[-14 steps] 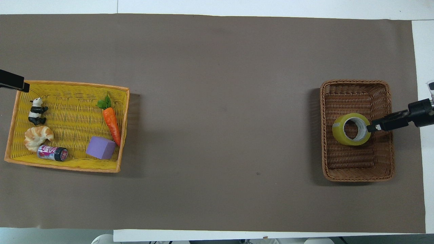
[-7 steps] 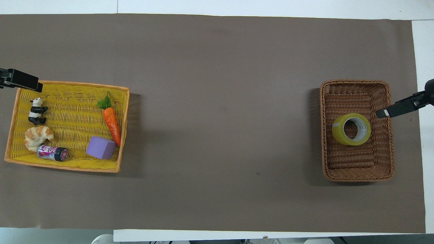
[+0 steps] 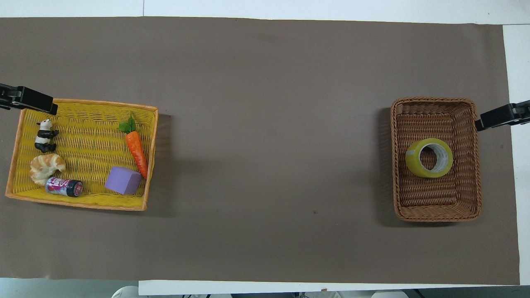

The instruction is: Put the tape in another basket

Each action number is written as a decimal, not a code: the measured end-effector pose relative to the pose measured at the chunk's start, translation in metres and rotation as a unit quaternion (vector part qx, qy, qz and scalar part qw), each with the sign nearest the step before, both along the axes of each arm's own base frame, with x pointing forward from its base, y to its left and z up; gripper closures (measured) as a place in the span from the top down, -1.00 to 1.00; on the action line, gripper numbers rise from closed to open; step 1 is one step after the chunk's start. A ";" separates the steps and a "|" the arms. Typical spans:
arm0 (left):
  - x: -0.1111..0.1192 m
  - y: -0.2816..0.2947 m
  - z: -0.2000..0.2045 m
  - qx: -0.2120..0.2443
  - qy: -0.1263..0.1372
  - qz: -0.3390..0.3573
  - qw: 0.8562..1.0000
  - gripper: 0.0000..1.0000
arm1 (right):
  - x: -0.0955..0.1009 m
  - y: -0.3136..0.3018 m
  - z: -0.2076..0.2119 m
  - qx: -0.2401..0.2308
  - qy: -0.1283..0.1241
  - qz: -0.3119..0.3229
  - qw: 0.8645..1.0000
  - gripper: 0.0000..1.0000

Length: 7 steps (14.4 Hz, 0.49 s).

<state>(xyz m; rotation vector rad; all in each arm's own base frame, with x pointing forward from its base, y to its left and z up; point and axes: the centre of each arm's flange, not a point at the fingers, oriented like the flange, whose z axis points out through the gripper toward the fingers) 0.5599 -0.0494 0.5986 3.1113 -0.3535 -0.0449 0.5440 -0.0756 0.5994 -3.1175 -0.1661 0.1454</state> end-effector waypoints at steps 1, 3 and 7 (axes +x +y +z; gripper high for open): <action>0.000 0.002 0.000 0.000 0.000 0.002 1.000 1.00 | -0.002 0.002 0.011 -0.002 0.004 -0.004 1.000 1.00; 0.001 0.011 0.000 0.000 0.001 0.010 1.000 1.00 | -0.008 0.007 0.031 -0.003 0.016 -0.012 1.000 1.00; 0.001 0.020 0.000 0.000 0.001 0.018 1.000 1.00 | -0.003 0.008 0.032 -0.007 0.023 -0.030 0.999 1.00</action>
